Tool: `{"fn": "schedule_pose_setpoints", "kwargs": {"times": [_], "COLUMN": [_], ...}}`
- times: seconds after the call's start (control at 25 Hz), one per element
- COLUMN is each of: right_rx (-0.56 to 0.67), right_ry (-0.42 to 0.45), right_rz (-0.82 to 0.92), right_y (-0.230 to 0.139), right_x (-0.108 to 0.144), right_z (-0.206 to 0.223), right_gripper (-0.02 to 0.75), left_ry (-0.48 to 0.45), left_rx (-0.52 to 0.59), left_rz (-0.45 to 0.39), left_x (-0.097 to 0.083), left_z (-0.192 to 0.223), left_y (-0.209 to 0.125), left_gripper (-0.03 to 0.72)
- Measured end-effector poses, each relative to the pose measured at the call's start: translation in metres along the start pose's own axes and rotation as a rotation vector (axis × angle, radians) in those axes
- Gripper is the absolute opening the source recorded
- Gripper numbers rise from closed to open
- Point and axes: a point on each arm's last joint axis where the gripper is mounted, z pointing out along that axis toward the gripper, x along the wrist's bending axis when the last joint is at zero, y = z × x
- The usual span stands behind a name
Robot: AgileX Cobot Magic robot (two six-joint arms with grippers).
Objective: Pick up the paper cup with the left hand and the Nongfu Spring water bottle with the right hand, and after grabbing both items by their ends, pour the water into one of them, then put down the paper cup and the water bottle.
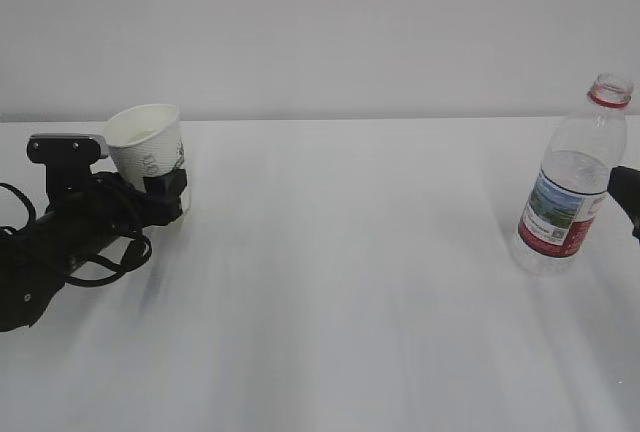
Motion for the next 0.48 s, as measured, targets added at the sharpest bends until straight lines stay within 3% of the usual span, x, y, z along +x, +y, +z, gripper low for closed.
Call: {"fn": "schedule_pose_setpoints", "kwargs": {"times": [0.48], "right_rx": [0.0], "right_ry": [0.0], "right_rz": [0.0], "right_y": [0.0], "right_x": [0.0], "right_z": [0.0], "right_gripper": [0.594], "left_ry": [-0.002], "left_rx": [0.0], "left_rz": [0.001], "left_x": [-0.0002], "left_z": [0.0], "left_y": [0.0], "left_gripper": [0.589]}}
